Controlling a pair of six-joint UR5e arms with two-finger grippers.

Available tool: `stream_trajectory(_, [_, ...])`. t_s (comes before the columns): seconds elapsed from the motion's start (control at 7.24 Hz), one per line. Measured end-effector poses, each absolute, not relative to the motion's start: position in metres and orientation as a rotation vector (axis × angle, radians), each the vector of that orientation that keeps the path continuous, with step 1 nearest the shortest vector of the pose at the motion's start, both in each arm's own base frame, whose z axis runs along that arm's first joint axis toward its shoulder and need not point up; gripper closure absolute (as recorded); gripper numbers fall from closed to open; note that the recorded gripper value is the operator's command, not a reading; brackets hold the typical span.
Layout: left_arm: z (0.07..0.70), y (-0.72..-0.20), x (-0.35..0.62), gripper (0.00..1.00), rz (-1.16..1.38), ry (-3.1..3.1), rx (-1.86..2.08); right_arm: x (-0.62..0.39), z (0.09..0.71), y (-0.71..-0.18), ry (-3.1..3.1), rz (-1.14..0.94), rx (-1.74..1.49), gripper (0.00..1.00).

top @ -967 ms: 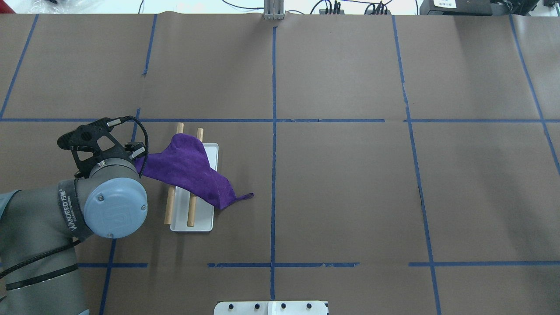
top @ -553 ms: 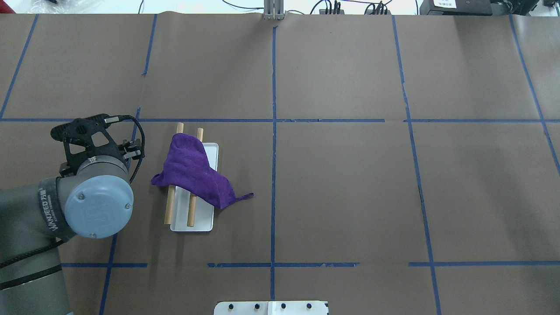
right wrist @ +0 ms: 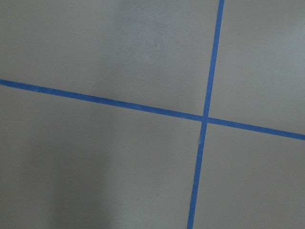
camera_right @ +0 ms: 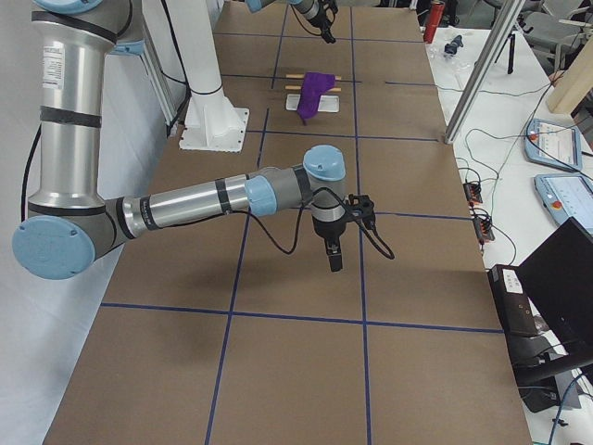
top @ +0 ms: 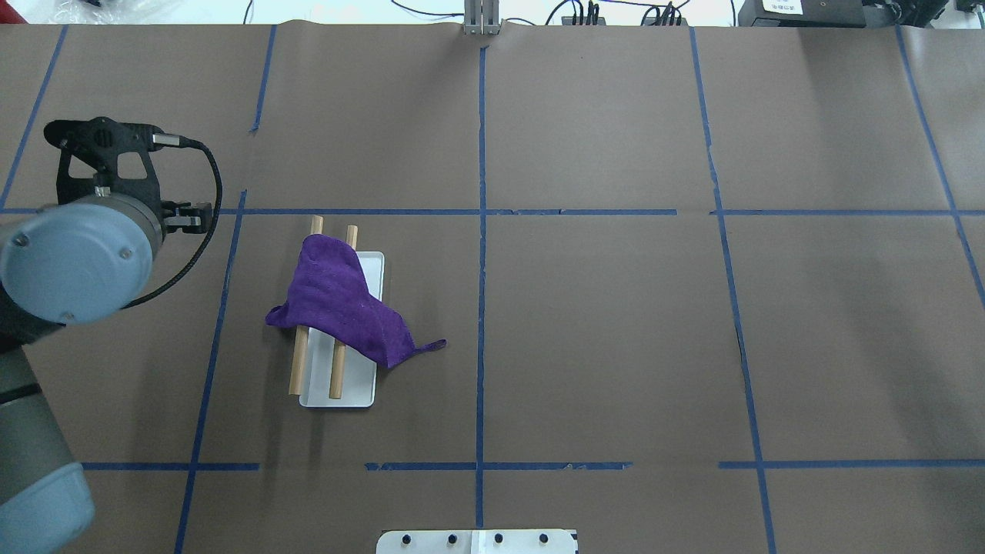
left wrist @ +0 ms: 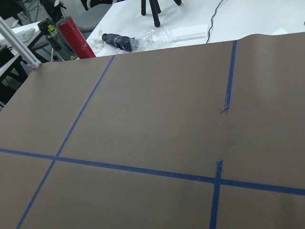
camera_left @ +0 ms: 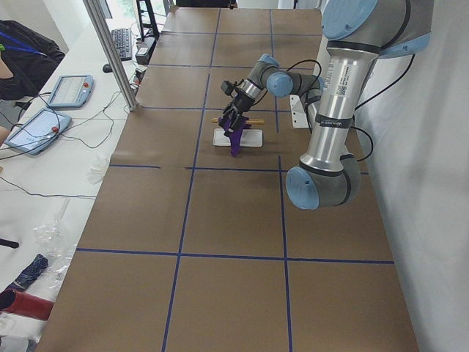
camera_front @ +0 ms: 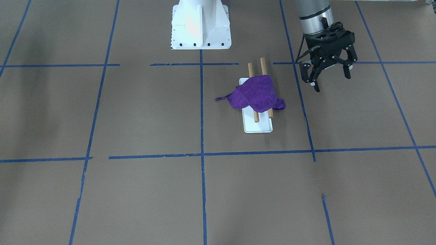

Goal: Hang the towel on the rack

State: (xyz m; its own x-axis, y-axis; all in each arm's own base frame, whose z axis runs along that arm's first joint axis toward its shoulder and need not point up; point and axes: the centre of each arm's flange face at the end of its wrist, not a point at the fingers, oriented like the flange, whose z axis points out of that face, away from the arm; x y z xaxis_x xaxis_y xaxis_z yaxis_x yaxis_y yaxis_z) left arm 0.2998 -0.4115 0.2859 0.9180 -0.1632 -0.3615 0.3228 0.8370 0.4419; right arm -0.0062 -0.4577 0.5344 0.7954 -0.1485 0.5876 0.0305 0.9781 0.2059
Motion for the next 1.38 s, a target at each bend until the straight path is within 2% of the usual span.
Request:
stream_trajectory(0.69, [0.326,-0.51,0.163,0.0,0.131,0.363,0.387,-0.01,0.543,-0.454,-0.694,-0.084,0.15,0.0])
stream_trajectory(1.11, [0.404,-0.566,0.06,0.0,0.223,0.463,0.274,-0.004,0.551,-0.455,-0.716,-0.062,0.13,0.0])
stream_trajectory(1.38, [0.473,-0.568,0.0,0.0,0.195,0.516,0.176,0.017,0.578,-0.456,-0.792,-0.005,0.082,0.0])
